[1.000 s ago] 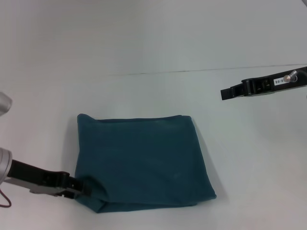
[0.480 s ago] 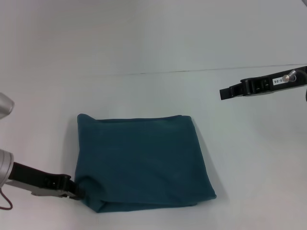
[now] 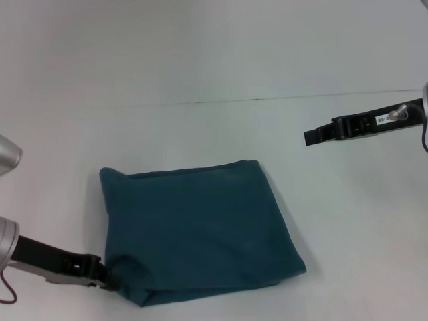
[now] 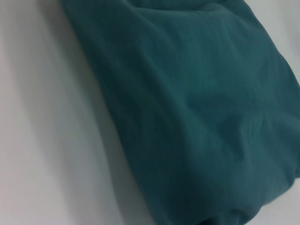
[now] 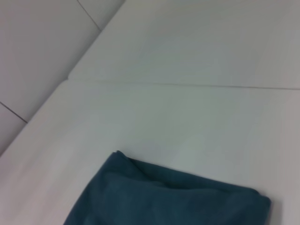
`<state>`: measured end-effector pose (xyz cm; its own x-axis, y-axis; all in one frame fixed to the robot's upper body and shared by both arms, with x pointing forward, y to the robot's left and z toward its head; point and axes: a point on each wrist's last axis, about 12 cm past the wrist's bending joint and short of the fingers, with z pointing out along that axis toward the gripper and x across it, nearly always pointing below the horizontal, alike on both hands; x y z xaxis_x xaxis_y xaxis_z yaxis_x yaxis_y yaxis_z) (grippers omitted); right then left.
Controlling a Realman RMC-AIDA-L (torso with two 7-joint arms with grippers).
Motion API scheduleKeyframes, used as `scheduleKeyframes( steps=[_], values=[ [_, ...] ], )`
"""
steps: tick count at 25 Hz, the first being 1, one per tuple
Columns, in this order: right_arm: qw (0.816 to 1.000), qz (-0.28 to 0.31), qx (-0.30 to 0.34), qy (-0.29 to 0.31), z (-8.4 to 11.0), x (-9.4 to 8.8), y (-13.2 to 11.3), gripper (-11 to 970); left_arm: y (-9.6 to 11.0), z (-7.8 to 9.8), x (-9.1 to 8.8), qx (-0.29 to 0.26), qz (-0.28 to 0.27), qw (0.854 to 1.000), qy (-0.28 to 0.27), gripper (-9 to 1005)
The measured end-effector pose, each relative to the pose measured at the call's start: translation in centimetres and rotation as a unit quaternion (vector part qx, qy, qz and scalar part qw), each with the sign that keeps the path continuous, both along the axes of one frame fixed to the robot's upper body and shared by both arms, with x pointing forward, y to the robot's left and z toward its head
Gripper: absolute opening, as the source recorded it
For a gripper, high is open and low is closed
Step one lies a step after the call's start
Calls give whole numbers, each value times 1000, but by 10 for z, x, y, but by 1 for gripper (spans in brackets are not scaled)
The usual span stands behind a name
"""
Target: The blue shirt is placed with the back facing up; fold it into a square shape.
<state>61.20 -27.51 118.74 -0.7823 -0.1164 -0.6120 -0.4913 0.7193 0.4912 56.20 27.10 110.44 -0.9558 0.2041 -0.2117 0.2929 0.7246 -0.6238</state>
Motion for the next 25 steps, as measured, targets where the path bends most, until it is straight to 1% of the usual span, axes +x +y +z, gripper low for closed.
scheduleKeyframes(
  steps=[6,8,11,13,15,17,21,25],
  values=[
    [999,45,-30,1,0,2,21,6,1,2,0,-2,-1,1000,-8,16],
    [998,50,-41,0,1,4,26,8,0,2,0,-3,-2,1000,-9,17],
    [998,18,-58,0,2,11,23,10,0,2,2,-2,-3,1000,-15,17],
    [998,-14,-55,8,1,16,18,12,0,2,2,-1,-1,1000,-16,17],
    [998,-33,-50,17,-1,19,14,14,0,1,3,0,0,1000,-18,17],
    [997,-46,-50,30,-5,20,12,57,-1,1,3,1,-1,1000,-18,17],
    [994,-62,-71,46,-15,23,10,144,-3,2,5,3,-4,1000,-21,17],
    [993,-57,-77,63,-28,26,19,231,-4,4,7,5,-5,1000,-22,17]
  ],
)
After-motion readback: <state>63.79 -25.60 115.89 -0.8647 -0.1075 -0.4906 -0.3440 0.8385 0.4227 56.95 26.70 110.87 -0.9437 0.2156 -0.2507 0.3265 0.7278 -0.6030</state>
